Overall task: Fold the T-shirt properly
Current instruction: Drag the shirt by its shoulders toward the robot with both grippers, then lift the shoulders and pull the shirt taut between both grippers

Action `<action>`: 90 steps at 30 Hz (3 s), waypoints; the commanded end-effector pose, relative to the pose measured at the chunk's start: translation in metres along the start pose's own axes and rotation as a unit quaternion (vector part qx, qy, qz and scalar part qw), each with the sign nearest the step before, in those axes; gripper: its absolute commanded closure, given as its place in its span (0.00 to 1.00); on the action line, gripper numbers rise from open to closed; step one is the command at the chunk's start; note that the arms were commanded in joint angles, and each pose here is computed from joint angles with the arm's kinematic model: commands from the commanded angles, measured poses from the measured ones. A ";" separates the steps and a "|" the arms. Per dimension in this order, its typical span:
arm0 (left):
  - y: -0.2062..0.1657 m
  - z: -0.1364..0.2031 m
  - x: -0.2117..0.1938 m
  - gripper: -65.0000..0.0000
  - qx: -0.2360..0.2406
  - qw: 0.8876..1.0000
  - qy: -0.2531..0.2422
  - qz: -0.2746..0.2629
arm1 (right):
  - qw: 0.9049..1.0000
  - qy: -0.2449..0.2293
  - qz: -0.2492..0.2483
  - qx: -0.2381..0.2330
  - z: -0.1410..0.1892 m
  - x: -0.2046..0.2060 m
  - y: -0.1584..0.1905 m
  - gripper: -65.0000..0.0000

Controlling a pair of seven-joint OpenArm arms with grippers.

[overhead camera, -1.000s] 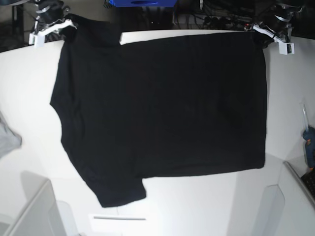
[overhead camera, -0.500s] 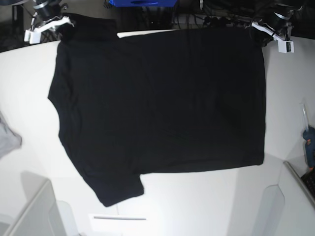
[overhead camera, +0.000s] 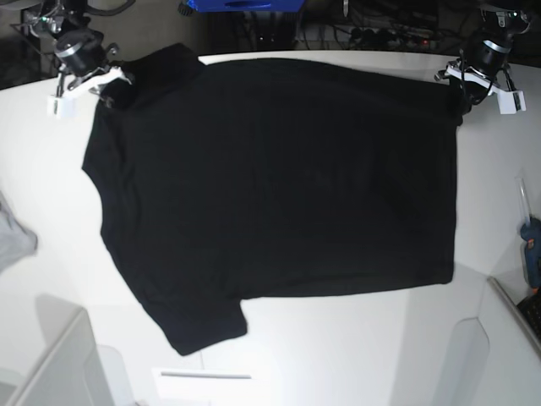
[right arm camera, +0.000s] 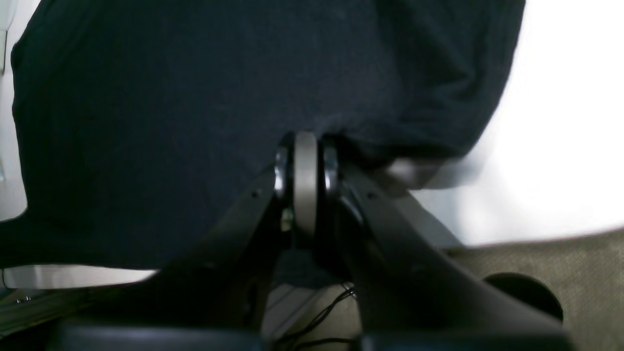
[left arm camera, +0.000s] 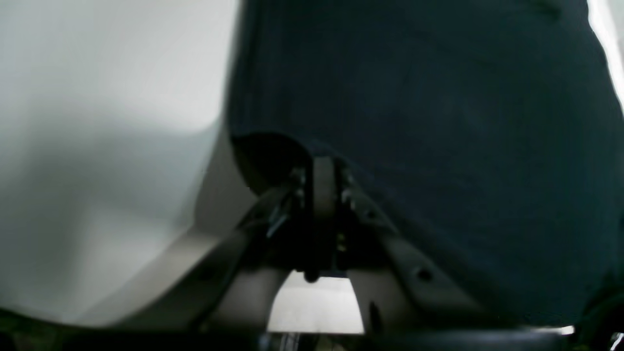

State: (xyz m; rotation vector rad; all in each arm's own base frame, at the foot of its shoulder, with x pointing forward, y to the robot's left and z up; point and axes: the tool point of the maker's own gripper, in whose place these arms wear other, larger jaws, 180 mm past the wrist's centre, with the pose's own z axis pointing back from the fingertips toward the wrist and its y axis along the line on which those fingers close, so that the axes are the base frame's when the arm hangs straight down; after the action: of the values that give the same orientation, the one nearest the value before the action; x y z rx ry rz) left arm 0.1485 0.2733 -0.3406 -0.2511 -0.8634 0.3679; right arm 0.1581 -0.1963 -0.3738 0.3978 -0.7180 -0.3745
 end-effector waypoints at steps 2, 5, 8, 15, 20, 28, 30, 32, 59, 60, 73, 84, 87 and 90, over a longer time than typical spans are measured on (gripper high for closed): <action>-0.004 0.000 0.012 1.00 -0.008 1.000 -0.019 -0.004 | 1.000 -0.018 0.000 0.007 -0.001 0.015 0.005 1.00; -0.004 0.000 0.015 1.00 -0.008 1.000 -0.024 -0.002 | 1.000 -0.024 0.001 0.014 -0.007 0.026 0.011 1.00; -0.006 -0.004 0.022 1.00 -0.011 0.999 -0.034 -0.003 | 1.000 -0.022 0.002 0.021 -0.013 0.034 0.017 1.00; -0.005 -0.008 0.036 1.00 -0.009 0.998 -0.057 0.001 | 0.999 -0.042 0.004 0.026 -0.021 0.061 0.023 1.00; 0.000 -0.006 0.046 1.00 -0.001 0.997 -0.077 0.007 | 0.998 -0.054 0.000 0.021 -0.025 0.076 0.023 1.00; -0.001 -0.015 0.051 1.00 -0.005 0.997 -0.077 0.013 | 0.998 -0.045 -0.006 0.035 -0.040 0.091 0.028 1.00; -0.002 -0.020 0.054 1.00 -0.005 0.997 -0.072 0.018 | 0.998 -0.051 -0.004 0.039 -0.041 0.097 0.031 1.00; -0.001 -0.023 0.058 1.00 0.002 0.997 -0.074 0.028 | 0.998 -0.055 -0.015 0.035 -0.042 0.102 0.030 1.00; 0.011 -0.048 0.079 1.00 0.041 0.996 -0.068 0.029 | 0.999 -0.008 0.015 0.044 -0.095 0.116 0.062 1.00; 0.012 -0.052 0.077 1.00 0.040 0.997 -0.059 0.034 | 0.999 -0.010 0.016 0.045 -0.095 0.118 0.063 1.00; 0.015 -0.069 0.088 1.00 0.034 0.996 -0.065 0.058 | 0.999 0.004 0.001 0.046 -0.111 0.119 0.060 1.00; 0.023 -0.082 0.084 1.00 0.036 0.994 -0.057 0.082 | 0.999 0.009 -0.011 0.050 -0.123 0.127 0.061 1.00; 0.018 -0.085 0.091 1.00 0.030 0.994 -0.064 0.081 | 0.999 0.015 -0.016 0.047 -0.126 0.125 0.058 1.00; 0.023 -0.089 0.086 1.00 0.034 0.994 -0.057 0.091 | 0.999 0.018 -0.016 0.049 -0.127 0.126 0.059 1.00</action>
State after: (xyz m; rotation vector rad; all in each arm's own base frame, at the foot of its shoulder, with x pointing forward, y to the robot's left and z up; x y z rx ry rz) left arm 0.2605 0.3190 -0.3549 -0.2591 -0.9079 0.5970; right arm 0.3315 -0.1709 -0.3812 0.5028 -0.6337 -0.3736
